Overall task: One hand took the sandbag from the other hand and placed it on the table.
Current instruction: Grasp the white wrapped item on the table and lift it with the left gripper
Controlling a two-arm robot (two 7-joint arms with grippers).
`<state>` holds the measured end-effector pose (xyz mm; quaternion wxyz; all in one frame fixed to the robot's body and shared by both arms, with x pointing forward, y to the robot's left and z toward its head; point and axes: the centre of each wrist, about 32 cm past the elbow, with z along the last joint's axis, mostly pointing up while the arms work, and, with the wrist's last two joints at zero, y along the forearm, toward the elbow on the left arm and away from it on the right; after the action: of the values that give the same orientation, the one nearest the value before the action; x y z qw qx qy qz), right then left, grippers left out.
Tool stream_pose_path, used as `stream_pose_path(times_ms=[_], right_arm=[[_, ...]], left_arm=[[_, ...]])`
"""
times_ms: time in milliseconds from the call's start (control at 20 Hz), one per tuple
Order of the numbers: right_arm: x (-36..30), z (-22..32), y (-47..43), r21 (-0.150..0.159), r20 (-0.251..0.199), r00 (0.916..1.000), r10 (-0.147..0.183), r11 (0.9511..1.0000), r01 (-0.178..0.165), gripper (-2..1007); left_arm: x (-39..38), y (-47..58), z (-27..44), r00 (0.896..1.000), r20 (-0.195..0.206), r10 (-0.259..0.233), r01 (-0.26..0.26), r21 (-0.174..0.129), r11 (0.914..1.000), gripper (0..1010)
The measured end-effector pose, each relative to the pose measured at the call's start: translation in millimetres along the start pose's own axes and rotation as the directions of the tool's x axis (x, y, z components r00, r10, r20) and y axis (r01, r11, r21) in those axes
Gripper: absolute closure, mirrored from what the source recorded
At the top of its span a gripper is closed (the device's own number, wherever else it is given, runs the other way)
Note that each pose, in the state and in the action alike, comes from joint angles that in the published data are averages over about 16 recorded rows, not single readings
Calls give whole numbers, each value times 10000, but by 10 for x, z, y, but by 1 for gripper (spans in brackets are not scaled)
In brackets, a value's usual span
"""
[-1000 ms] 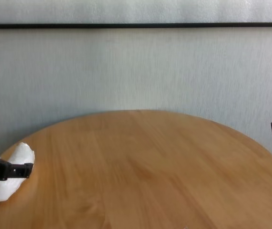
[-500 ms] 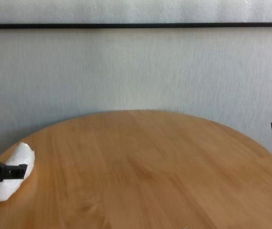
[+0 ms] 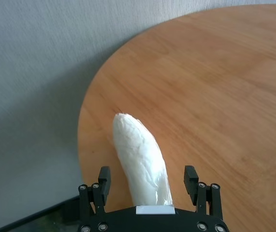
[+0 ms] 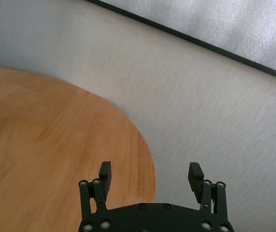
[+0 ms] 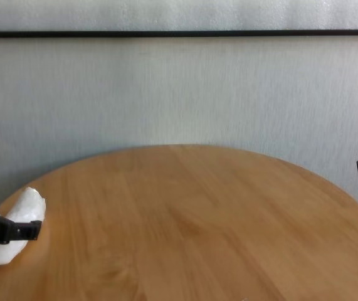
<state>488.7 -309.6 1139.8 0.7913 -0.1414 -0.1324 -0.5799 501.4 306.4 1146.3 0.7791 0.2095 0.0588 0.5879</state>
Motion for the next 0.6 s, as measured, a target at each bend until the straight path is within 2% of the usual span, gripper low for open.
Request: stream_pose_path(times_ms=[600], right_arm=[[0, 0, 0, 0, 0, 10000, 0, 10000, 0, 4]], left_arm=[[-10, -84, -99, 9998, -196, -104, 109, 239, 9997, 8]])
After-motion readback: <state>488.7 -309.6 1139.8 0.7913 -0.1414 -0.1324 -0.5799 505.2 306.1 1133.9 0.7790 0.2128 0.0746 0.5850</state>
